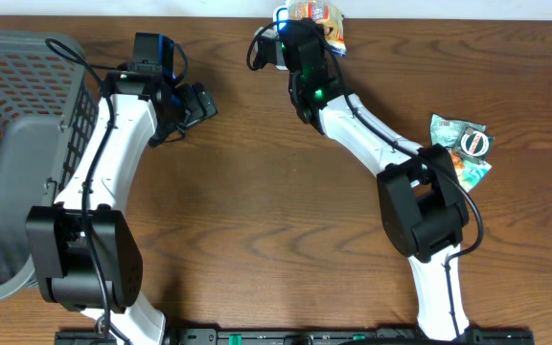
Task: Scan the item barcode
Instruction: 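Hold the bag under the scanner with the right gripper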
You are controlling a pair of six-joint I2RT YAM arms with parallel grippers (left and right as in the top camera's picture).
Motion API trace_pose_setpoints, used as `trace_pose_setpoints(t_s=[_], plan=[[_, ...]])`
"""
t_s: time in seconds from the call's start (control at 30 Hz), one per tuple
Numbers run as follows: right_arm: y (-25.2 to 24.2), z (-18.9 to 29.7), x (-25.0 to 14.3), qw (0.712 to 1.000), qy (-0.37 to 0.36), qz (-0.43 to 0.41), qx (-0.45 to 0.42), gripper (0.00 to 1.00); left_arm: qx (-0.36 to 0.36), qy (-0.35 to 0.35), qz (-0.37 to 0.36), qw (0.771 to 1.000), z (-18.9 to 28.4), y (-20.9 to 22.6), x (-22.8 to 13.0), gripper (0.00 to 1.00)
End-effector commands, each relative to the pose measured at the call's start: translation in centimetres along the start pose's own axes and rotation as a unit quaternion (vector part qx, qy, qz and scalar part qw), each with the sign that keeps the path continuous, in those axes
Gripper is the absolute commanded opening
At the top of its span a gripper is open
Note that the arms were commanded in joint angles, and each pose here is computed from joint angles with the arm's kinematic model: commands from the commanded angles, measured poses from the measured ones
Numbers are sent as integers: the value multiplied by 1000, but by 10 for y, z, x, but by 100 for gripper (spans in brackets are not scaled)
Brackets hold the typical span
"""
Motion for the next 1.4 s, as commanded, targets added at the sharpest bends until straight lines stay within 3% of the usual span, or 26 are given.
trace_pose_setpoints(t_s=[0.0, 0.2, 0.63, 0.8, 0.93, 1.0, 1.13, 1.27, 1.37], plan=[[-6, 0, -4, 999, 27, 17, -14, 1, 7, 0, -1, 1000, -3, 3, 0, 98], [-20, 4, -13, 996, 74, 3, -45, 1, 7, 0, -1, 1000, -3, 3, 1, 98], [-28, 25, -1, 998, 61, 19, -24, 1, 7, 0, -1, 1000, -3, 3, 1, 98], [-61, 53, -18, 996, 48, -65, -38, 1, 7, 0, -1, 1000, -3, 3, 0, 98], [-89, 88, -35, 988, -17, -152, -20, 1, 7, 0, -1, 1000, -3, 3, 0, 98], [-105, 130, -49, 963, -107, -246, 28, 1, 7, 0, -1, 1000, -3, 3, 0, 98], [-115, 175, -73, 908, -198, -356, 99, 1, 7, 0, -1, 1000, -3, 3, 1, 98], [-109, 207, -97, 813, -258, -478, 209, 1, 7, 0, -1, 1000, -3, 3, 1, 97], [-94, 220, -114, 747, -291, -521, 294, 1, 7, 0, -1, 1000, -3, 3, 0, 98]])
Point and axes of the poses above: each gripper's point midway between its finger pads, its own z axis back along the fingers, its own y axis along the line the jaws close on, x = y × z, the point moved 6 cm from there along z, back along the fingers, and after that the axes turned 14 degrees about z, right-handed, at the moved point
